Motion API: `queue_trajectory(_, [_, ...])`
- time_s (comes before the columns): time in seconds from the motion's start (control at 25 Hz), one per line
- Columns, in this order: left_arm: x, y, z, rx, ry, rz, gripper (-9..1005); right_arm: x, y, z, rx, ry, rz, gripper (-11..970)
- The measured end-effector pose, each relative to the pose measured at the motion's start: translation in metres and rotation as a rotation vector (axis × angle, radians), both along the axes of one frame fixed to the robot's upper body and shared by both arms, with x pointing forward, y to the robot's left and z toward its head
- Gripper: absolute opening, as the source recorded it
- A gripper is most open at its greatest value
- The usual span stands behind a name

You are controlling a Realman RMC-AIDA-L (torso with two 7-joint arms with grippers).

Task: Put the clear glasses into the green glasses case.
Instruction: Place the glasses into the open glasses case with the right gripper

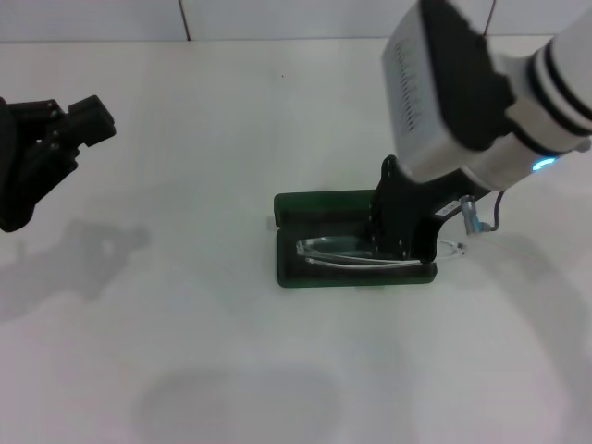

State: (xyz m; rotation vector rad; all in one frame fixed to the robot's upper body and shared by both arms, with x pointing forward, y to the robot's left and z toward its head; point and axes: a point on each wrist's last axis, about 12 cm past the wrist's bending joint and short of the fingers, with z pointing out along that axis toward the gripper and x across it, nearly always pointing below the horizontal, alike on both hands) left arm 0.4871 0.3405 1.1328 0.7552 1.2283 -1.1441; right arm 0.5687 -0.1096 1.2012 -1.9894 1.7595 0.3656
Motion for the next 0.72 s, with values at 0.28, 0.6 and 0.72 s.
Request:
queue_trajectory(0.28, [-0.002,-0.003,-0.004,-0.015,0.014,0.009,59,0.001,0.018,-0.01,-0.079,-0.082,0.044,96])
queue_trajectory(0.6, [0.003,-0.004,-0.001,-0.028,0.017,0.023,59,-0.003,0.029,-0.026,-0.125,-0.169,0.092,99])
queue_trajectory(0.72, [0.006,-0.003,0.001,-0.038,0.028,0.025,59,-0.004,0.032,-0.038,-0.15,-0.209,0.107,100])
